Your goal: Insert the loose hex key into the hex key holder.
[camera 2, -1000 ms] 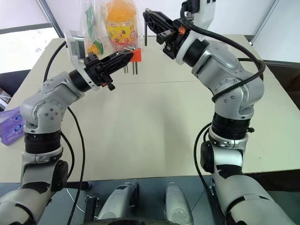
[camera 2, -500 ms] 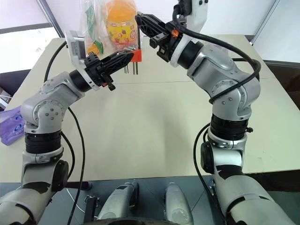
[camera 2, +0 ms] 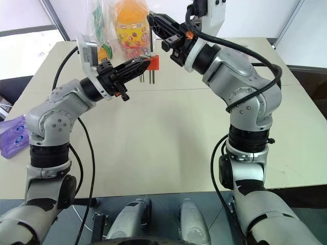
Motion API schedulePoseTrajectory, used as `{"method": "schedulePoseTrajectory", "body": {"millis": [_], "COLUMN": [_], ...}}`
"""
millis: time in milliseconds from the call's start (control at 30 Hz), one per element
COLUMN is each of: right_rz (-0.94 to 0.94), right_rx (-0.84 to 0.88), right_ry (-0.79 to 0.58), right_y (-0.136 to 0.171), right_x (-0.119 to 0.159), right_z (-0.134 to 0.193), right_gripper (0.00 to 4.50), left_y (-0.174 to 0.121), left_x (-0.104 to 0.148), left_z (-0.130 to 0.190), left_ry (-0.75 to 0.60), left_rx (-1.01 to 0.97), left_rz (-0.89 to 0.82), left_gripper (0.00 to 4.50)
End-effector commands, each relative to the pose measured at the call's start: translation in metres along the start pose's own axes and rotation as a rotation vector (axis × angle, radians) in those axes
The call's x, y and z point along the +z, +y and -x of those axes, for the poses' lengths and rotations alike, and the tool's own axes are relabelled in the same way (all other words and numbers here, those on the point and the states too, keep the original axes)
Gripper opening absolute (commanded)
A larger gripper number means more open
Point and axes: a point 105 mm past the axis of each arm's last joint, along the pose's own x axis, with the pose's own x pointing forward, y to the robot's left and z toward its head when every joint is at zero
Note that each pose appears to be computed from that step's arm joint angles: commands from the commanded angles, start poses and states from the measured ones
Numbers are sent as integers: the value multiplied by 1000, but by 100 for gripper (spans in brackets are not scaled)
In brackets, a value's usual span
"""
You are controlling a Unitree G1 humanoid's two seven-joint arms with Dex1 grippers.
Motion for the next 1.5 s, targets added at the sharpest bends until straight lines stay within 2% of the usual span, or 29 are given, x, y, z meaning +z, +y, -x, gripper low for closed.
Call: {"method": "schedulePoseTrajectory", "body": {"millis": [33, 1500], "right_rz": [36, 51], "right_rx": [14, 42], "right_ry": [-42, -31], "right_y": [3, 12], "right_x": [12, 12], "right_z": [2, 6], "right_gripper": [4, 4], "left_y": [-6, -2], "left_x": [15, 19], "left_z": [1, 2], "left_ry": [-41, -52], "left_rx": [-21, -4], "left_rz": [-46, -58], "left_gripper": [0, 0]}}
